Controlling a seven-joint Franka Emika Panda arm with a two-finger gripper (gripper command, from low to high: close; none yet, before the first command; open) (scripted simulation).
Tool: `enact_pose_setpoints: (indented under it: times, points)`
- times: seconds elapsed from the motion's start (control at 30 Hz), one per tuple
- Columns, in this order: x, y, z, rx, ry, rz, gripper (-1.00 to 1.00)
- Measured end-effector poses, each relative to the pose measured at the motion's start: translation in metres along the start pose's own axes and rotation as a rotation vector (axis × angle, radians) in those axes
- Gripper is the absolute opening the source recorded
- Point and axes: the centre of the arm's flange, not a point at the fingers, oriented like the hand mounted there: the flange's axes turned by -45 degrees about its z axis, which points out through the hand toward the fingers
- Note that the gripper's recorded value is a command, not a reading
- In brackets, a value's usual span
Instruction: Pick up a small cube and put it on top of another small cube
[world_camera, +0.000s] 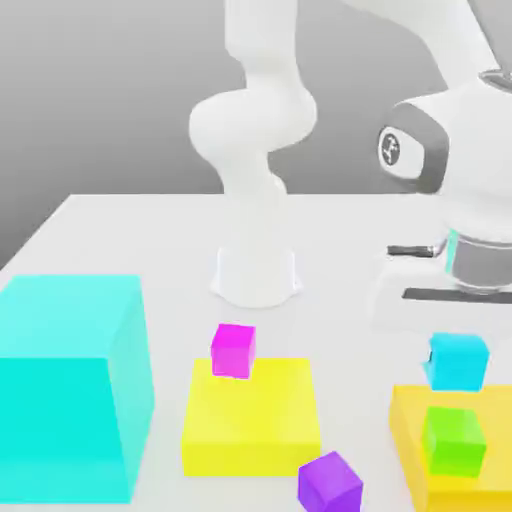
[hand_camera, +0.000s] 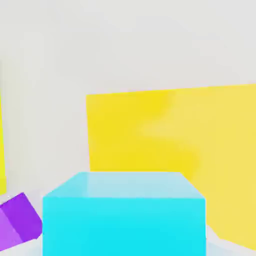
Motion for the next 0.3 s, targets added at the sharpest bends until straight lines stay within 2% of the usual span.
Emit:
enact_pose_setpoints:
  times: [0.17, 0.2, 0.3]
  points:
    - [-0.007, 0.004, 0.045, -0.006, -0.001, -0.003, -1.00]
    - [-0.007, 0.003, 0.052, -0.005, -0.001, -0.002, 1.00]
    - [-0.007, 0.003, 0.052, -0.005, -0.001, -0.002, 1.00]
